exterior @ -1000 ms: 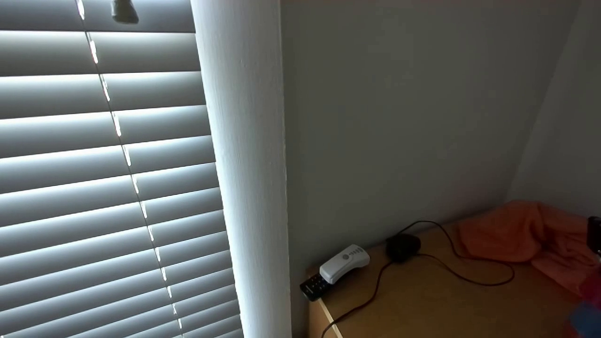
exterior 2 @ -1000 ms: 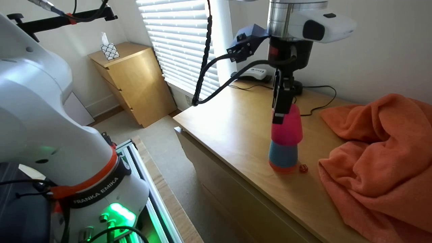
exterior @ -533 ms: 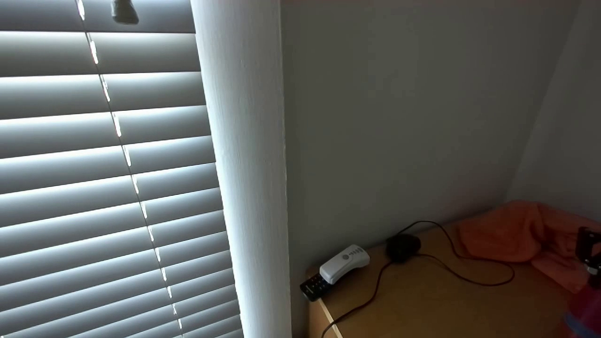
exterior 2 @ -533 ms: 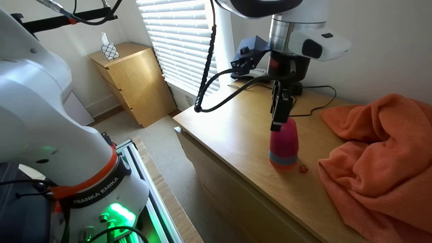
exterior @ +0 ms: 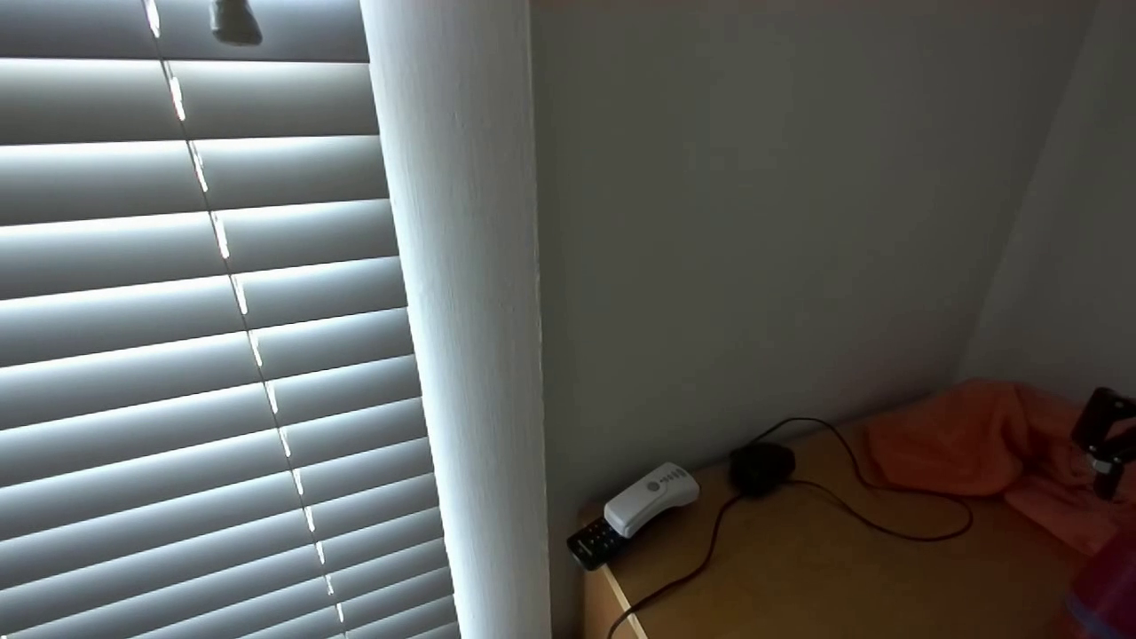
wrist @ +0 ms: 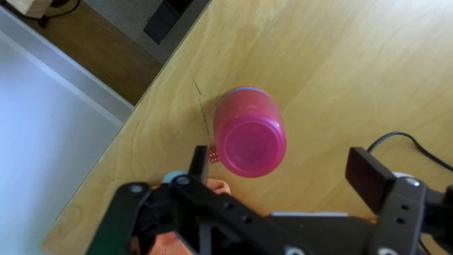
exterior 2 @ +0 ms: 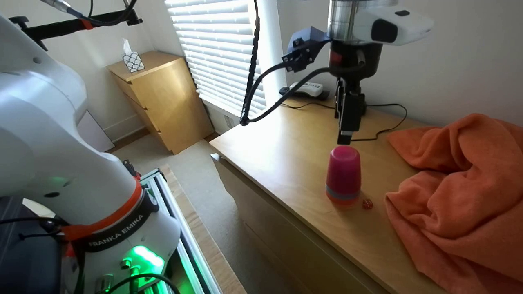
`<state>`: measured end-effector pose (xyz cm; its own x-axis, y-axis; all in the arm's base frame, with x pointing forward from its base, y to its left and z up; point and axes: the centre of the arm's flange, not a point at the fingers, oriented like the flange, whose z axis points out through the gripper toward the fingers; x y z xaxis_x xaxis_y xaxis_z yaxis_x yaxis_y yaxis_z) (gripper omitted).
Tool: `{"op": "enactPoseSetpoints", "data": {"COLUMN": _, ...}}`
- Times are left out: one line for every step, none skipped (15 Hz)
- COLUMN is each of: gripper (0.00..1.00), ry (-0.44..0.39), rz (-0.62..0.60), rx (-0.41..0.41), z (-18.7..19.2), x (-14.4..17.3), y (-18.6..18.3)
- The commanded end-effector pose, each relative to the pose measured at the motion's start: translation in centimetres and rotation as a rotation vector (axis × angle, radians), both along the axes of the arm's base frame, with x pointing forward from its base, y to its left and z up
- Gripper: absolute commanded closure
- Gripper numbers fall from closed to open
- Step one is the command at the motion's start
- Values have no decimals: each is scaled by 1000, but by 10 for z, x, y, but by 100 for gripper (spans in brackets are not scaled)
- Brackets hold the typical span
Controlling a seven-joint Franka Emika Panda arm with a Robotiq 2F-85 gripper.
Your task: Stack up the cups on the table
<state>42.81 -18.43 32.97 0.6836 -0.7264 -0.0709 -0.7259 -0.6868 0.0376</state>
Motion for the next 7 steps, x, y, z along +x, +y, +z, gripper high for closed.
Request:
{"op": "enactPoseSetpoints", "data": {"gripper": 1, "ry": -14, "rz": 9, "rx": -57, "z": 35, "x": -14, "y": 13}}
{"op": "enactPoseSetpoints", "data": {"gripper": 0, "ry": -16, "rz": 12, "rx": -77, "z": 42, "x": -16, "y": 16}}
{"op": "enactPoseSetpoints", "data": {"gripper": 0, "ry": -13, "rz": 28, "rx": -93, "z": 49, "x": -17, "y": 18}}
{"op": "enactPoseSetpoints", "data": {"gripper": 0, "ry": -21, "rz": 25, "rx": -65, "z": 33, "x": -2, "y": 8}}
{"op": "enactPoseSetpoints", "data": {"gripper": 0, "ry": -24, "rz": 28, "rx": -76, "z": 41, "x": -4, "y": 10}}
{"op": "enactPoseSetpoints", "data": {"gripper": 0, "ry": -26, "rz": 31, "rx": -81, "z": 45, "x": -5, "y": 12}}
{"op": "enactPoseSetpoints", "data": {"gripper": 0, "ry": -28, "rz": 33, "rx": -83, "z": 48, "x": -6, "y": 13}}
